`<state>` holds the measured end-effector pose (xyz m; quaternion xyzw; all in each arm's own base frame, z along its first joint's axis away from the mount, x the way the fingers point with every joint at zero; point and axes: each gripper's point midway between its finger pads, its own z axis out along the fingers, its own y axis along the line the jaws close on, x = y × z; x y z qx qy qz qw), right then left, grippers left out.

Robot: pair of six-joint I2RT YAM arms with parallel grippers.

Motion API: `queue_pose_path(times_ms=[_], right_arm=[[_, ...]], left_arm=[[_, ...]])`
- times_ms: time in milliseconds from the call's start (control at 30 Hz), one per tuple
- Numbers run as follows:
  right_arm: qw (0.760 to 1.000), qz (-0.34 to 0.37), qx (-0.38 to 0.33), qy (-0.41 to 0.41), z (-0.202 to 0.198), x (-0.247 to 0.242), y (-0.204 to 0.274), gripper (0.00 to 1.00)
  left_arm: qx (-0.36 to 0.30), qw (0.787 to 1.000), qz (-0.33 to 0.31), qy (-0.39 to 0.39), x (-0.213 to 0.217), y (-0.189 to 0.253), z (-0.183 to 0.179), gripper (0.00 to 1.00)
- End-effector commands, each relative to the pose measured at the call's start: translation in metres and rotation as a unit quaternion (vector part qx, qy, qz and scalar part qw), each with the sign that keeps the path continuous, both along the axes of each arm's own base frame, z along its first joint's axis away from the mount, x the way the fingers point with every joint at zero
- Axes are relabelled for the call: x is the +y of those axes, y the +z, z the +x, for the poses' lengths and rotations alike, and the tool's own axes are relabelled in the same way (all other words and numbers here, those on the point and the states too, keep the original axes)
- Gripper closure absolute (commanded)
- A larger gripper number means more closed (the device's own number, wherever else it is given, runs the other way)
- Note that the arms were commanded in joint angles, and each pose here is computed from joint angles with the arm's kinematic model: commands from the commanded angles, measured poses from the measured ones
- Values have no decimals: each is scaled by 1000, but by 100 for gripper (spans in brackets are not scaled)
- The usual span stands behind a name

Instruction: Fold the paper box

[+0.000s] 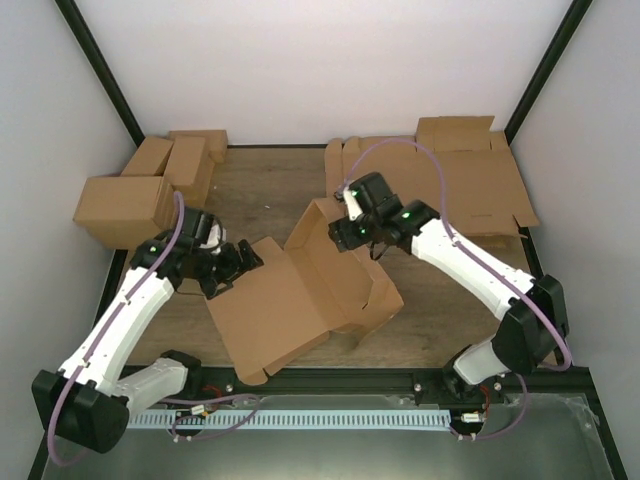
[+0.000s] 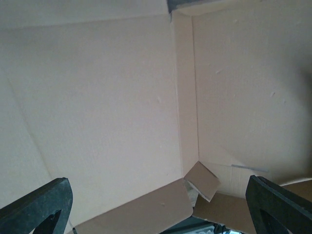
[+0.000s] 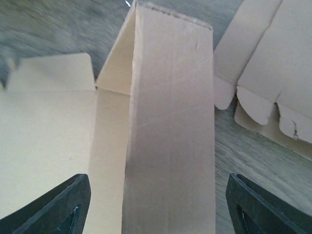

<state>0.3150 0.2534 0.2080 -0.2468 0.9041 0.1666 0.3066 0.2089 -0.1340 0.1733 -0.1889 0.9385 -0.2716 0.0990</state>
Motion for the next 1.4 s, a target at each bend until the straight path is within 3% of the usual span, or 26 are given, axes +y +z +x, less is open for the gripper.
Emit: queue_pose_path(times_ms=[0,167,267,433,567,833,933,1133,1367], right_arm=[[992,-91,-74,-54,13,-11,8,22],[983,-144,-86,-71,20,-12,-1,32],[979,-168,-91,-75,25,-13,-7,48],[970,-207,-103,-74,35,-17,-15,62],[970,-212,-92,-77,39,-20,-25,81],[980,-177,-39,-78,43,-24,-52,91],[985,-137,-28,-101,50,-31,-44,99],[983,-14,-47,-180,67,-67,1,99],[940,108,-46,-321,64,-127,27,99]], left_arm=[[-42,999,23,-17,2,18,19,0],[-49,998,31,-33,1,20,26,0],[-48,998,30,-35,0,19,27,0],[-50,997,40,-37,3,20,28,0],[-62,996,44,-37,5,30,31,0],[-106,992,43,-45,4,71,44,0],[-114,991,48,-47,5,80,48,0],[-163,984,29,-62,-3,119,56,0],[-268,956,-79,-93,-35,202,67,0]])
